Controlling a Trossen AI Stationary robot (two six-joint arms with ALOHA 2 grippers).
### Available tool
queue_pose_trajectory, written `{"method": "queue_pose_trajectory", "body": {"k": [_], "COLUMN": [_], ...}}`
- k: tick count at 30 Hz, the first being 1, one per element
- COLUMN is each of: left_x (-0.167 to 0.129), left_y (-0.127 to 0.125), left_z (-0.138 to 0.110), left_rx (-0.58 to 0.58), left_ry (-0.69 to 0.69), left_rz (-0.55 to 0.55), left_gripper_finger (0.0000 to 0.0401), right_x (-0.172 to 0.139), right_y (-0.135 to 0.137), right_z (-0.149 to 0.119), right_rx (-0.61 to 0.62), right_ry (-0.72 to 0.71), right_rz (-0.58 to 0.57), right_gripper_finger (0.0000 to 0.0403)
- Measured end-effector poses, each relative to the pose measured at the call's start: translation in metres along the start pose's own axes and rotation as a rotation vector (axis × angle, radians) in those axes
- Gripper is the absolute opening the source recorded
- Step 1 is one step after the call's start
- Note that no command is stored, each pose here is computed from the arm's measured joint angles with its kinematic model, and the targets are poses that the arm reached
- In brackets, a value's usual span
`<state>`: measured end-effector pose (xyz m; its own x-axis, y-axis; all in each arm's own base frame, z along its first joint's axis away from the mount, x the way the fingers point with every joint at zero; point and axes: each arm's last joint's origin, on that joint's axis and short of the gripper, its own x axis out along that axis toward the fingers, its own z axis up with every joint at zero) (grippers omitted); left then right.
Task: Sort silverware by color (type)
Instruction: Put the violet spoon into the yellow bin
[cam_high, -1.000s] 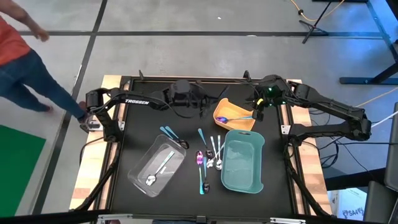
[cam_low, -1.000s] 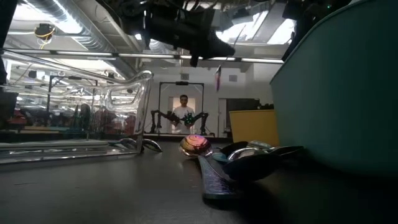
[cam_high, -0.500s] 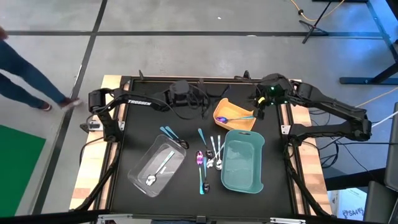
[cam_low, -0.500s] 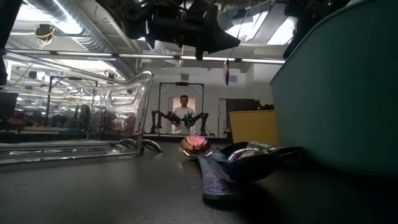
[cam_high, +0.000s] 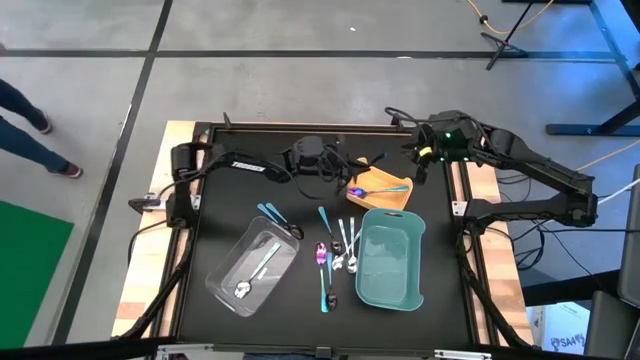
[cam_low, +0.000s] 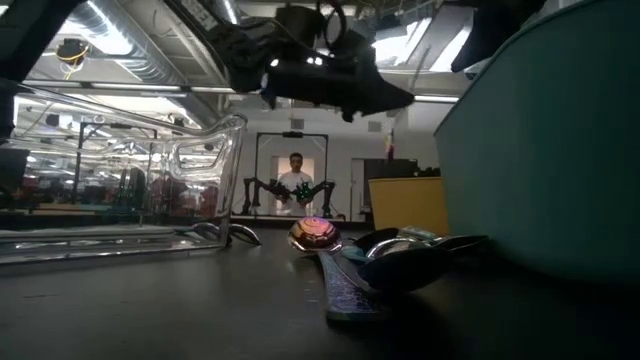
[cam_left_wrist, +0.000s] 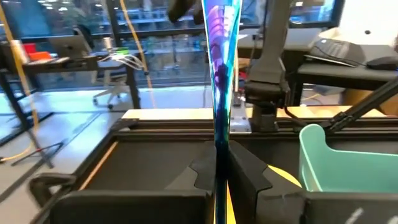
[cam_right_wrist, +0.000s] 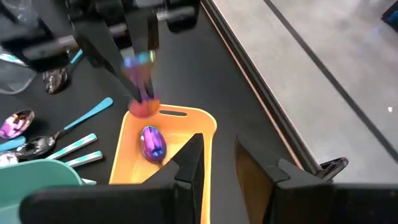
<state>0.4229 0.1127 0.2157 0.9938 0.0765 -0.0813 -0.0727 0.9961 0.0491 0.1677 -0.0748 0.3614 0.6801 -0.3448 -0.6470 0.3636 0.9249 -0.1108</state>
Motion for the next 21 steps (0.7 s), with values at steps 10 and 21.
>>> {"method": "queue_pose_trajectory", "body": {"k": [10, 21], "left_x": [0.03, 0.027], "left_y": [0.002, 0.0], "left_z": [-0.027, -0.041], "left_rx": [-0.034, -0.093], "left_ry": [0.138, 0.32], "left_rz": [-0.053, -0.007], "left_gripper_finger": [0.0017, 0.0023], "right_x": [0.0, 0.0], "right_y": [0.0, 0.0], "right_z": [0.0, 0.0], "right_rx": [0.008, 0.008], "right_ry": [0.002, 0.004], "right_rz": [0.001, 0.001], "right_gripper_finger": [0.0079, 0.0079]}}
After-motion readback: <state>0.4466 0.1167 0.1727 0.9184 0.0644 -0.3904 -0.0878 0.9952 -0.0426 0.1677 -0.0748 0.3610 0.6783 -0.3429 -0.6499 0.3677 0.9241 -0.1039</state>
